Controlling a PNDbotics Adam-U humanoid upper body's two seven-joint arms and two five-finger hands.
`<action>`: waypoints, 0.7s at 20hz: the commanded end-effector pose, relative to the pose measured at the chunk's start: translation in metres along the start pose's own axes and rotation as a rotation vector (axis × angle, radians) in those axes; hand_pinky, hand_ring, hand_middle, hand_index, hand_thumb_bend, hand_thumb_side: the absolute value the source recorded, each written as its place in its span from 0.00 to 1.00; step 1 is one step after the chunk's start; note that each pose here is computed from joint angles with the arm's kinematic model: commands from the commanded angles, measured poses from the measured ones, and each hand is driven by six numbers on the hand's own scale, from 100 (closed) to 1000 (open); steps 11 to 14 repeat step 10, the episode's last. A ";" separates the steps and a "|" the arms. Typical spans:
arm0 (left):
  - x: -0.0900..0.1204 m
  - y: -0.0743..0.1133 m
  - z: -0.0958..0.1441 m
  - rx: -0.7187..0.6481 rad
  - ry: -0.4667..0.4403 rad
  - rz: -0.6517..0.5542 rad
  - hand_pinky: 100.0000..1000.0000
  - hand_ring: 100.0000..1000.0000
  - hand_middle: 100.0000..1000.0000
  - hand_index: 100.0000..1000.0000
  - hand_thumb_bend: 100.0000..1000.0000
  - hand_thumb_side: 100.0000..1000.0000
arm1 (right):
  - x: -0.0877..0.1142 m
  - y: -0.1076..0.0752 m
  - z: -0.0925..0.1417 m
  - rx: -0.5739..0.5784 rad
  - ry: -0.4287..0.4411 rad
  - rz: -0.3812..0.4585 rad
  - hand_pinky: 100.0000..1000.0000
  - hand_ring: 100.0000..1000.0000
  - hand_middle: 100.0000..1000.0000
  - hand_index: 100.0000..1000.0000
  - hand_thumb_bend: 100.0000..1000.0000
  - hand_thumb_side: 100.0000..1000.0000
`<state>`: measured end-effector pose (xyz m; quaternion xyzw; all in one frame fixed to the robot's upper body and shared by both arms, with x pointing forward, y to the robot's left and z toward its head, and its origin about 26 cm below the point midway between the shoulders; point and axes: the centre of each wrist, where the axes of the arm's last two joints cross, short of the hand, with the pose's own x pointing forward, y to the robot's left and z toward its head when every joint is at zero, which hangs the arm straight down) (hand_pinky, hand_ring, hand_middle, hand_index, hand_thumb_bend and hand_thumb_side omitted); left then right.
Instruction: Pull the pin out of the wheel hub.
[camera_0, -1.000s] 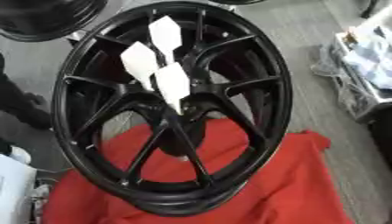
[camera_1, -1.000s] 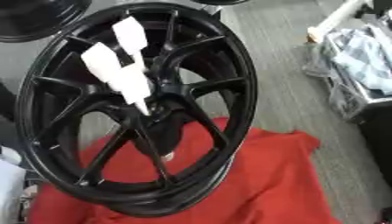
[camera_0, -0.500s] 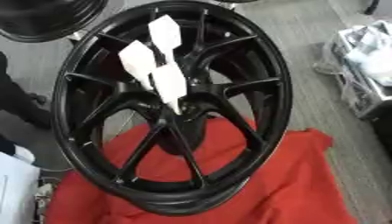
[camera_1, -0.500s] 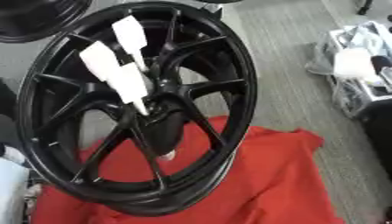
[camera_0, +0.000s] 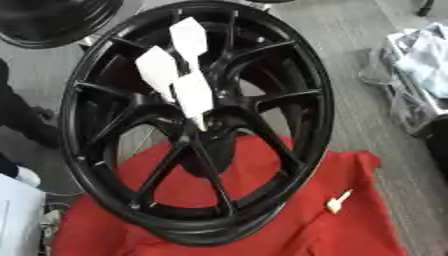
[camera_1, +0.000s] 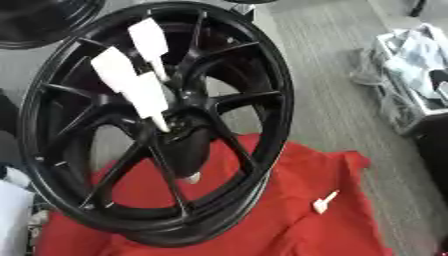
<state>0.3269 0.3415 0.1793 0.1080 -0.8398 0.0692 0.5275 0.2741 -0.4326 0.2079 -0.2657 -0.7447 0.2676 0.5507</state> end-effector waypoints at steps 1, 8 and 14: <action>0.010 -0.003 -0.005 -0.023 -0.032 0.001 0.82 0.61 0.59 0.75 0.05 0.74 | 0.012 -0.008 -0.007 -0.075 -0.039 -0.075 0.84 0.79 0.80 0.85 0.00 0.50; 0.015 -0.016 -0.009 -0.067 -0.052 0.030 0.82 0.61 0.59 0.75 0.04 0.73 | 0.042 0.005 -0.031 -0.065 -0.229 -0.375 0.85 0.78 0.78 0.84 0.00 0.70; 0.016 -0.020 -0.010 -0.081 -0.058 0.040 0.82 0.61 0.59 0.75 0.04 0.73 | 0.045 0.008 -0.037 -0.035 -0.262 -0.407 0.85 0.77 0.76 0.83 0.00 0.67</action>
